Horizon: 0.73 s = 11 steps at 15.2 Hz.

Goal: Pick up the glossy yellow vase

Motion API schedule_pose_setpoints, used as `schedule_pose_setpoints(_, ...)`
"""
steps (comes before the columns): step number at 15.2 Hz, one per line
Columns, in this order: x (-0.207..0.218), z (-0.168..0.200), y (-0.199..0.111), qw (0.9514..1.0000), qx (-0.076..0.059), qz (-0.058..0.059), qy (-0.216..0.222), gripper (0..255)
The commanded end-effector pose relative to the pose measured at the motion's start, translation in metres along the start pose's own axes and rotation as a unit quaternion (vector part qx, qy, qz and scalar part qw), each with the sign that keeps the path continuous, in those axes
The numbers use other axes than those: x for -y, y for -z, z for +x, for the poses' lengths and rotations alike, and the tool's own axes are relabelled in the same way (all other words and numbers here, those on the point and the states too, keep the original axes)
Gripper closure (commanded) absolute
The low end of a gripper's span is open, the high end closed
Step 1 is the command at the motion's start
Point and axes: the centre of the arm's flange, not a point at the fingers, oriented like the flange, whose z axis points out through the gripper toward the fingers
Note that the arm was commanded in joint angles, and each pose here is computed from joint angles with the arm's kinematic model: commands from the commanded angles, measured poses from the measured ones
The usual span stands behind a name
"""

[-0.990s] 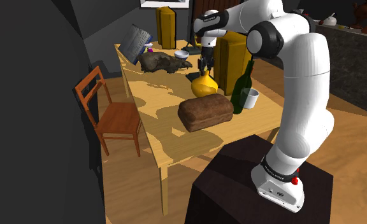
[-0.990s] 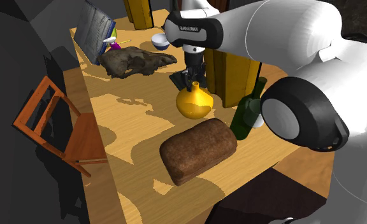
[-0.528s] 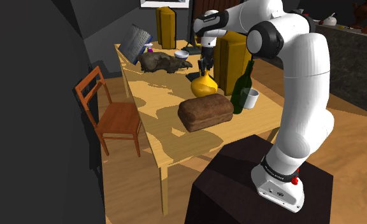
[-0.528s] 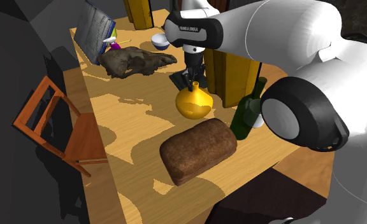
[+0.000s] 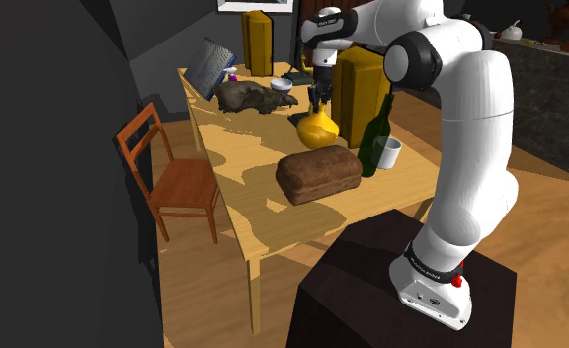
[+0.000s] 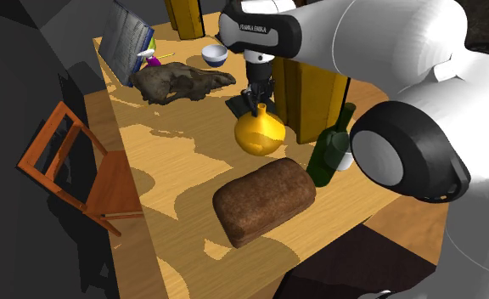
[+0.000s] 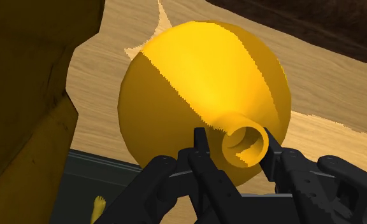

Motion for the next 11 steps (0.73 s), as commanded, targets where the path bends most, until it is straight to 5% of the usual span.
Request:
schedule_pose_setpoints(1, 0.001, -0.002, 0.011, 1.0, -0.001, 0.0, 0.0, 255)
schedule_pose_setpoints(11, 0.007, -0.009, 0.053, 1.0, -0.001, 0.0, 0.0, 255)
